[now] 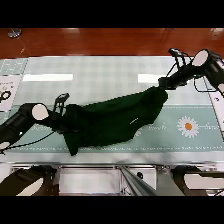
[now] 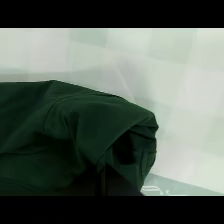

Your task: Fold the shirts.

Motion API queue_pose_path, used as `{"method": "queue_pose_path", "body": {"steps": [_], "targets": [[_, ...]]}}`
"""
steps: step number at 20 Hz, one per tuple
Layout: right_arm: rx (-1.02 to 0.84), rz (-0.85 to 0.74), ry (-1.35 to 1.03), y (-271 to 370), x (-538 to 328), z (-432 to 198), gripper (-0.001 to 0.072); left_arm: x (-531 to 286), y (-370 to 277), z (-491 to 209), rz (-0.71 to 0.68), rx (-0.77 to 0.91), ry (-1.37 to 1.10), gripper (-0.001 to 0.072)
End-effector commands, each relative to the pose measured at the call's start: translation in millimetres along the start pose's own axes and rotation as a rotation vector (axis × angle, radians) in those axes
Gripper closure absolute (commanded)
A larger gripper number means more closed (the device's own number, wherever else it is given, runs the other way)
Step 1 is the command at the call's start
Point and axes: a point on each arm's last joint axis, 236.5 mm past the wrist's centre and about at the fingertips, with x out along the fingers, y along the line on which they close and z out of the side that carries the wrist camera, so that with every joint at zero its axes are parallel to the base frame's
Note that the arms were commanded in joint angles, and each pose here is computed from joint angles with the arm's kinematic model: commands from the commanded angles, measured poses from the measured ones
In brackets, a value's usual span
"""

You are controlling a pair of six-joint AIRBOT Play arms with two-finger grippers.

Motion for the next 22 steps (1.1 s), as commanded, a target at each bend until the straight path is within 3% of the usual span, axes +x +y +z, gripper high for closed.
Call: {"method": "queue_pose_path", "body": {"steps": [1,5,7,8,9,11,14,19,22], "targets": [[-0.001,0.0,0.001,0.4,0.4,-0.1,0.0671,11.9,-21.8,-1.1,-0.063,-0.001,0.018,0.0156],[-0.001,0.0,0.0,0.3,0.4,0.0,0.0671,11.6,-23.3,-4.5,-0.064,0.004,0.029,0.0155],[-0.001,0.0,0.0,0.3,0.4,0.0,0.0671,14.6,-25.9,-5.9,-0.073,-0.003,0.04,0.0069],[-0.001,0.0,0.0,0.4,0.5,-0.1,0.0671,17.9,-26.5,-5.9,-0.072,-0.004,0.044,0.007],[-0.001,0.0,0.001,0.4,0.4,-0.2,0.0671,21.7,-27.5,-4.5,-0.072,-0.006,0.043,0.0148],[0.0,0.002,0.005,0.7,0.4,-1.2,0.0671,29.7,-34.8,3.3,-0.098,-0.029,0.023,0.0488],[-0.001,0.002,0.007,0.7,0.4,-1.7,0.0671,36.9,-56.0,9.8,-0.189,-0.051,0.016,0.0683],[-0.006,-0.01,0.01,-2.1,0.3,-2.3,0.0671,-1.2,-94.9,26.3,-0.3,0.048,-0.048,0.0685],[-0.003,-0.005,0.013,-0.4,-3.2,-3.9,0.0672,-109.1,-154.9,73.6,-0.413,0.23,-0.332,0.0686]]}}
